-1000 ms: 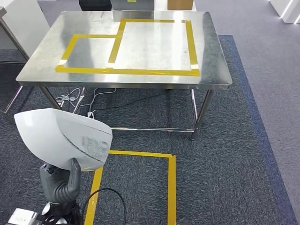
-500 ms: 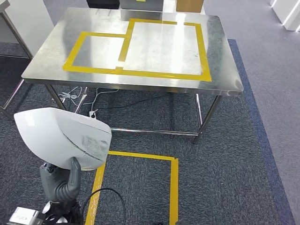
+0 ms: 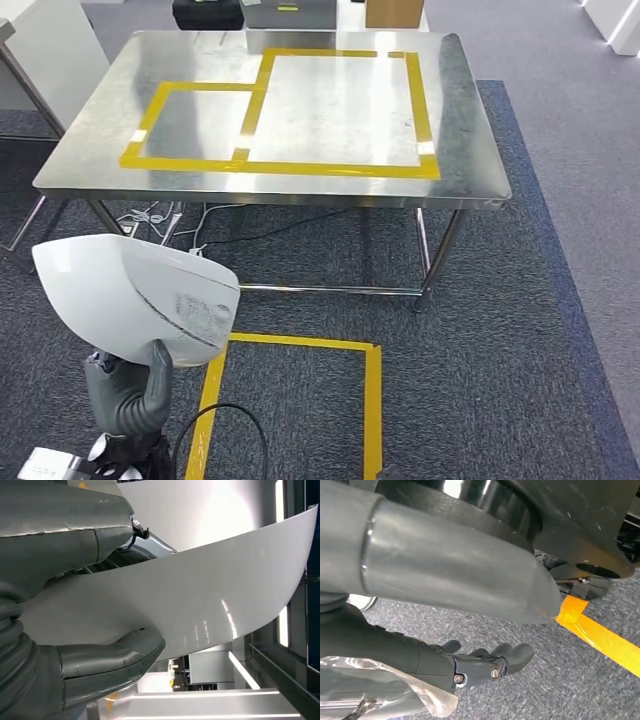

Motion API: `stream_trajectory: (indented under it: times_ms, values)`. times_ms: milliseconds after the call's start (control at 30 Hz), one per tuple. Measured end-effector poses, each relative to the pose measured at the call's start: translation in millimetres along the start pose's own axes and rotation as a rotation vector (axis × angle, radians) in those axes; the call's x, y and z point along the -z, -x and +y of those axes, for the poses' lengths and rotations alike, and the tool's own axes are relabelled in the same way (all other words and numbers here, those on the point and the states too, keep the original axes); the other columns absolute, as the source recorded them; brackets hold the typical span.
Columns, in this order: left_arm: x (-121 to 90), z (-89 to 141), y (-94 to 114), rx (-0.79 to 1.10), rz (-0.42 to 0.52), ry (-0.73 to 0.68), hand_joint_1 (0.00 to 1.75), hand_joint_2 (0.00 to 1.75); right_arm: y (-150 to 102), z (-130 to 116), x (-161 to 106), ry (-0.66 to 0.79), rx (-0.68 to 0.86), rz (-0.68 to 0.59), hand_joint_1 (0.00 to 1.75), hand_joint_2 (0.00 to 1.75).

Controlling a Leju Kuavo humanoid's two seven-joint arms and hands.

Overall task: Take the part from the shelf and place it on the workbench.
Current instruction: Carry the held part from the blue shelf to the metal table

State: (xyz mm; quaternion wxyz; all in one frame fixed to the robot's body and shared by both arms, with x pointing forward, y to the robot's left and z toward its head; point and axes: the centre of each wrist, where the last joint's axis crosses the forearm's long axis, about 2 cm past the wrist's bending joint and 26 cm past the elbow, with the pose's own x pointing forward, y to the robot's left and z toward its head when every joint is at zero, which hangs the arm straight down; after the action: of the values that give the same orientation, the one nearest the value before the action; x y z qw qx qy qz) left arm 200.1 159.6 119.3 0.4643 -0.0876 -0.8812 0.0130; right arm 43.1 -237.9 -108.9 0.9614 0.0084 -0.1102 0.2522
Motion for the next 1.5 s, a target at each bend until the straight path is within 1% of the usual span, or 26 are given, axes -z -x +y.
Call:
stream_trajectory:
  times_ms: [367,1100,1500]
  values:
    - [-0.8,0.4,-0.3,0.000,0.001,0.002,1.75,1.75,-2.4,-1.5,0.3,0.001,0.007,-0.002,0.00,0.00]
    - [-2.6,0.2,-0.4,0.000,0.005,0.001,1.75,1.75,2.7,1.0,-0.3,-0.007,0.013,0.006,0.00,0.00]
    - [-2.6,-0.6,-0.4,-0.003,0.006,-0.002,1.75,1.75,1.3,0.2,-0.1,-0.005,0.012,0.002,0.00,0.00]
